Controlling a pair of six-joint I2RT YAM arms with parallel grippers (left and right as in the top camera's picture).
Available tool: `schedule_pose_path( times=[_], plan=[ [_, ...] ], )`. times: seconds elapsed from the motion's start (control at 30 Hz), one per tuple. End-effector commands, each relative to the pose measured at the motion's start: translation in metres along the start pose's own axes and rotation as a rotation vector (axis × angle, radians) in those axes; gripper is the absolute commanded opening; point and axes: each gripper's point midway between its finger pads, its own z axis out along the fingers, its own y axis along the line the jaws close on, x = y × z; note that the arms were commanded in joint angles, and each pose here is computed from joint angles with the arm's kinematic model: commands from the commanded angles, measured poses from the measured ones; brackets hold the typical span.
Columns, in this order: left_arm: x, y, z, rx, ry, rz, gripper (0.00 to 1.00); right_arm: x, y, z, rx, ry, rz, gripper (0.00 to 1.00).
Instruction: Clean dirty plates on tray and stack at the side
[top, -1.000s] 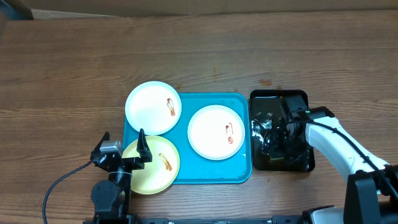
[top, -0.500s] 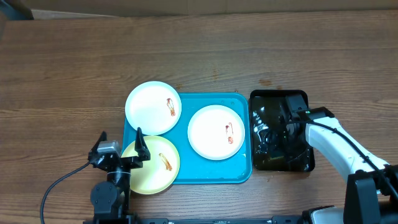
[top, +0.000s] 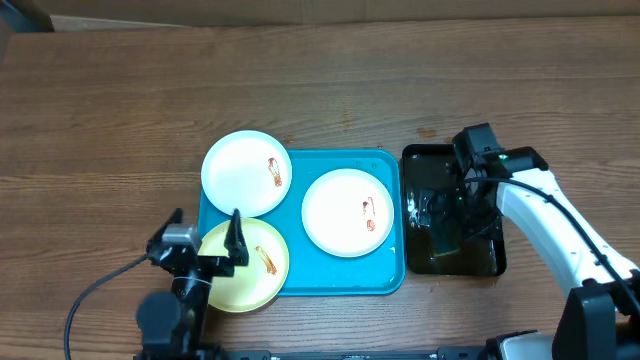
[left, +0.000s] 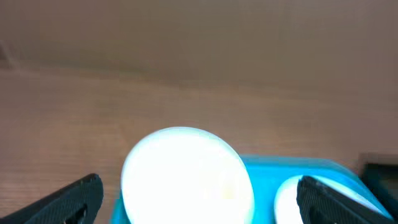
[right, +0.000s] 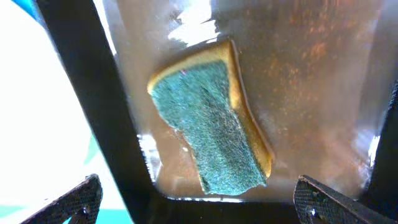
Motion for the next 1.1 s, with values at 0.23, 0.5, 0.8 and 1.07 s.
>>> schedule_pose_path(
  times=[0.23,0.5,0.8,1.07],
  plan=[
    [-0.052,-0.078,-0.038,0.283,0.643,-0.188,1.0,0.002,0.002,-0.005,-0.008,0.019,-0.016,1.0],
    [-0.057,-0.082,0.012,0.291,0.787,-0.328,1.0,0.006,-0.001,0.005,-0.005,0.025,-0.011,1.0],
    [0.034,-0.089,0.028,0.195,1.161,-0.268,0.65,-0.001,-0.001,0.021,-0.022,-0.019,0.057,0.67],
    [0.09,-0.09,0.047,0.048,1.299,-0.092,0.72,0.0,-0.004,0.035,-0.028,-0.036,0.072,0.72]
  ],
)
